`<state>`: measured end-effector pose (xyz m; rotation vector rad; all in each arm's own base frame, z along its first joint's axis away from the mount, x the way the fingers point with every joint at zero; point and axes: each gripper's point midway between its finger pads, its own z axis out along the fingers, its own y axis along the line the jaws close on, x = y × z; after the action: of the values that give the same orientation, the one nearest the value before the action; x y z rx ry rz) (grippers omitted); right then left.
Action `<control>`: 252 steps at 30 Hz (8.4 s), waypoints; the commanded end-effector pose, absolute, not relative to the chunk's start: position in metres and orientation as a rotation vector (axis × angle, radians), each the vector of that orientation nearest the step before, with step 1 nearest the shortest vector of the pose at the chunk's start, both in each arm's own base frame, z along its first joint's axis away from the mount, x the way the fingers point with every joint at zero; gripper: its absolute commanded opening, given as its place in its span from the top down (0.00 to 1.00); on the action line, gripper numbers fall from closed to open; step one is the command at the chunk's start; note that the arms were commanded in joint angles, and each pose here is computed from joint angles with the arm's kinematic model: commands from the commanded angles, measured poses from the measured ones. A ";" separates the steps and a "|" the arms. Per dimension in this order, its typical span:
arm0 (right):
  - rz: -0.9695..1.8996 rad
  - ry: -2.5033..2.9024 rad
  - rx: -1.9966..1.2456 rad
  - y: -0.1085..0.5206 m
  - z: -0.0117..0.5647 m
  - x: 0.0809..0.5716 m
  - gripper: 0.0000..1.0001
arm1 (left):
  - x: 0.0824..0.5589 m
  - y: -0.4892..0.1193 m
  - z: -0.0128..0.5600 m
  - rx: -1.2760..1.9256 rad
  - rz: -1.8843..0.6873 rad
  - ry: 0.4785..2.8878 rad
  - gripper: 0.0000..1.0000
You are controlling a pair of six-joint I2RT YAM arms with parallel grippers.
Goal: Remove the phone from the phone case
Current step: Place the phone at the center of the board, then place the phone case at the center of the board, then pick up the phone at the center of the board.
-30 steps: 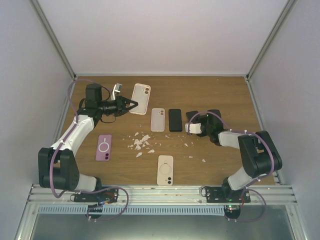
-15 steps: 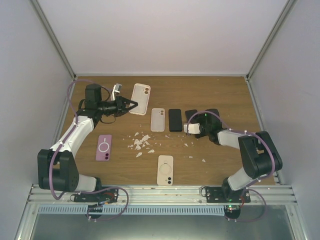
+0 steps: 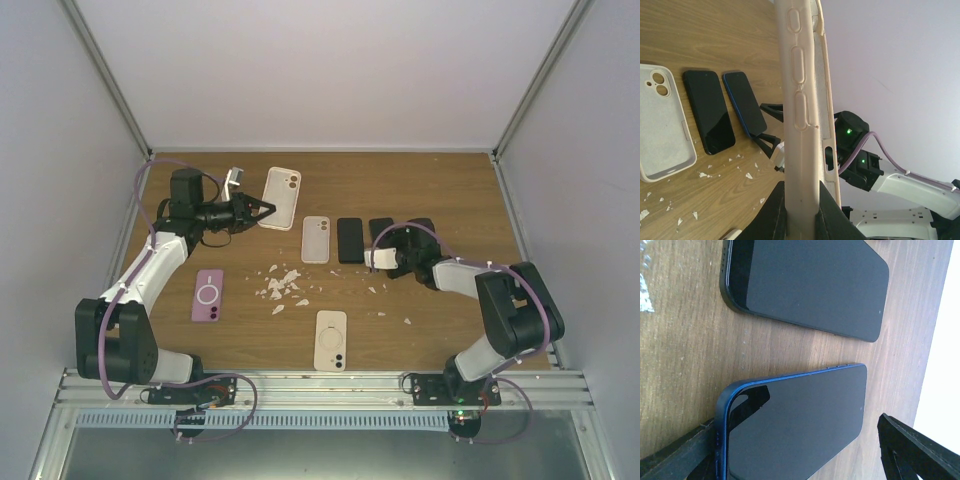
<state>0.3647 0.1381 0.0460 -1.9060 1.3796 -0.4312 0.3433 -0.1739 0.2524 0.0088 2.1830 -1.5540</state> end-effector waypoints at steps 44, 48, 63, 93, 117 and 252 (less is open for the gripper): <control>-0.205 1.515 -1.324 0.153 0.217 0.335 0.00 | 0.326 -0.147 0.217 0.038 -1.198 2.274 1.00; -0.136 1.560 -1.221 0.152 0.237 0.329 0.00 | 0.328 -0.147 0.202 -0.009 -1.204 2.279 1.00; 0.004 1.599 -1.072 0.139 0.268 0.317 0.00 | 0.346 -0.150 0.143 -0.122 -1.145 2.326 1.00; 0.061 1.603 -1.108 0.150 0.282 0.337 0.00 | 0.388 -0.154 0.049 -0.251 -1.044 2.564 0.87; 0.087 1.586 -1.086 0.151 0.295 0.328 0.00 | 0.380 -0.140 0.109 -0.102 -0.891 2.468 0.01; 0.216 1.636 -0.869 0.124 0.317 0.335 0.00 | 0.132 -0.362 0.082 2.106 -0.151 1.642 0.01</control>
<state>0.3344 0.1244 0.3004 -0.8925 1.6711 0.1978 0.1386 -0.3439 0.0890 2.1085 1.6547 -0.1454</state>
